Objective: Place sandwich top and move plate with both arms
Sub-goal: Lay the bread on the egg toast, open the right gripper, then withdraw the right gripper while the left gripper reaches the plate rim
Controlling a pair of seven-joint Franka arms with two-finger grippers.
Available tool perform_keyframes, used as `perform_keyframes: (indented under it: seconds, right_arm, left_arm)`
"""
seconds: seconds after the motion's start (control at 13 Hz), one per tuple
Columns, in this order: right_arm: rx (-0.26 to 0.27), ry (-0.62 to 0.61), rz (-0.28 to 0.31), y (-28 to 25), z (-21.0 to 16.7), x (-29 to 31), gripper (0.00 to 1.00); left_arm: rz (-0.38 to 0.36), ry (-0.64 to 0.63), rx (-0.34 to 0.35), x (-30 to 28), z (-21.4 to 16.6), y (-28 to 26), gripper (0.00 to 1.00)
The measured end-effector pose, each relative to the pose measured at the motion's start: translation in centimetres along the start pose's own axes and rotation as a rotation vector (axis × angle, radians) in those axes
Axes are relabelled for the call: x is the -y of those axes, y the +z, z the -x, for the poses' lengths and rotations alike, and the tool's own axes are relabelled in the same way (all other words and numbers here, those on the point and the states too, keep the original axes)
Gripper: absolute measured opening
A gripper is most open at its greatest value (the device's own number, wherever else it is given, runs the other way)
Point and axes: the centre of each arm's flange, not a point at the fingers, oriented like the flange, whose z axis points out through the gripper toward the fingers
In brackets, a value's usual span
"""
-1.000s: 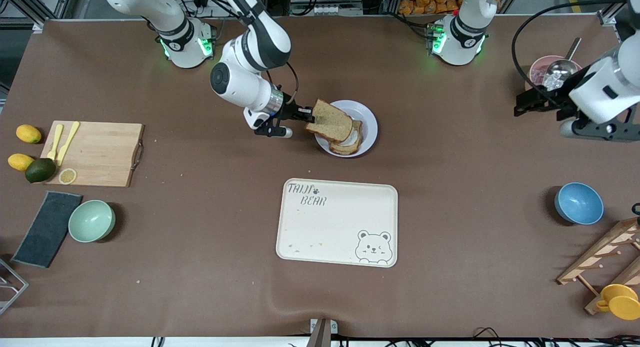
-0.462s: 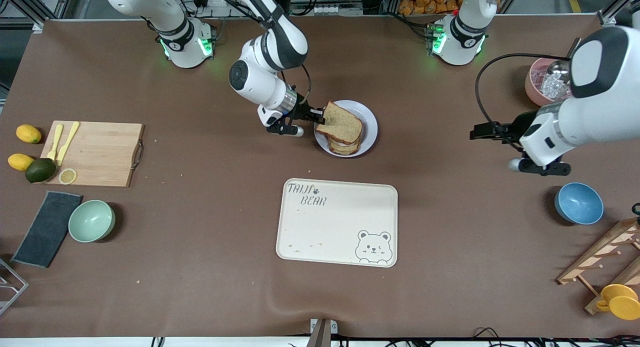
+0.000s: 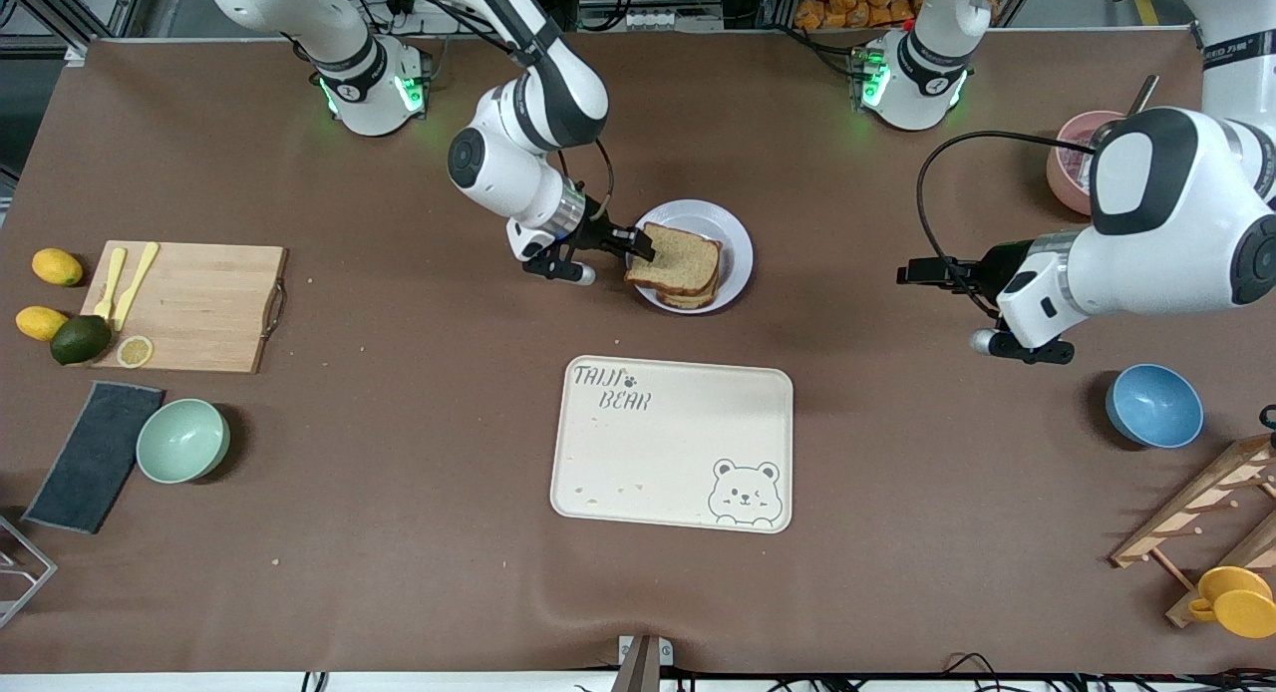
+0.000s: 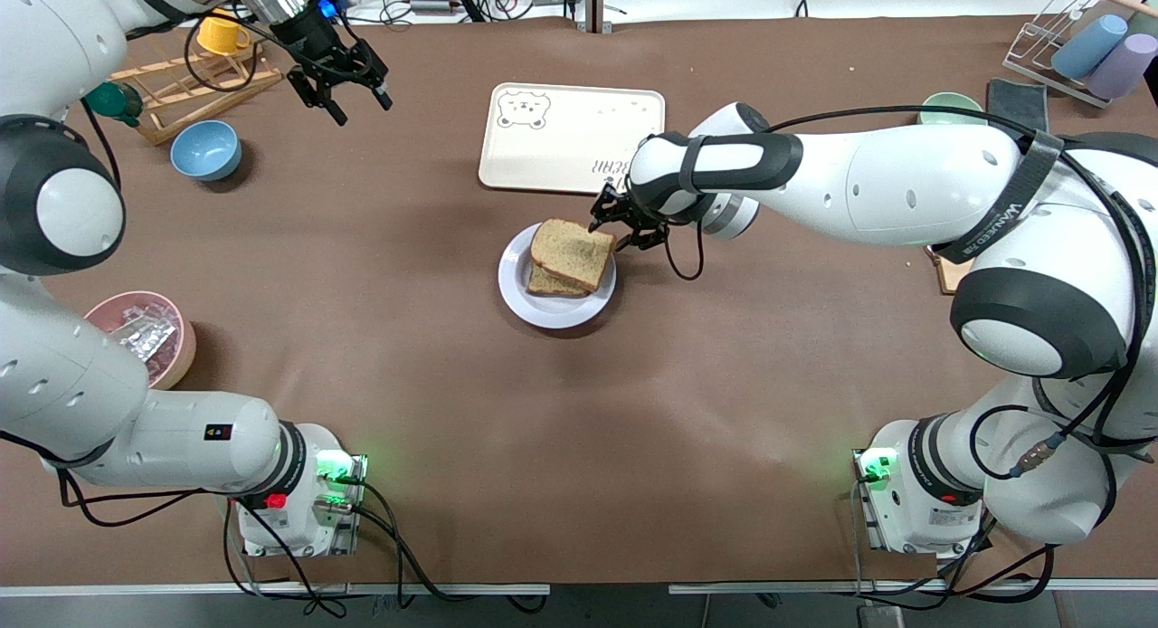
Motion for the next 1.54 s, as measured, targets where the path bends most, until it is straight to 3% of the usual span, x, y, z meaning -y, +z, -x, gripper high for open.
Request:
perform_keyframes:
  seconds: [0.15, 0.23, 0.54, 0.85, 1.15, 1.31, 1.54]
  right_arm:
    - [0.009, 0.011, -0.002, -0.3, -0.6, -0.1, 0.96]
    - [0.021, 0.017, -0.002, -0.8, -1.1, -0.2, 1.00]
    - [0.111, -0.018, 0.054, -6.5, -6.5, -0.8, 1.00]
    - [0.218, -0.014, 0.110, -15.7, -12.7, -2.2, 1.00]
    - [0.230, 0.045, 0.144, -23.9, -19.6, -7.3, 1.00]
    - [0.198, -0.041, 0.202, -27.2, -22.8, -11.2, 1.00]
    - [0.144, -0.215, 0.228, -33.3, -26.7, -16.9, 1.00]
  left_arm:
    - [0.001, -0.003, 0.011, 0.2, -0.4, 0.7, 1.00]
    - [0.015, -0.003, 0.021, 0.3, -0.7, 1.5, 1.00]
    - [0.158, 0.061, 0.077, 1.1, -2.1, 6.0, 1.00]
    - [0.252, 0.141, 0.082, 1.9, -1.3, 8.4, 1.00]
    - [0.318, 0.185, 0.017, 4.2, 0.4, 11.2, 1.00]
    - [0.359, 0.209, -0.042, 5.3, 1.0, 14.0, 1.00]
    - [0.411, 0.264, -0.042, 5.9, 2.7, 18.7, 1.00]
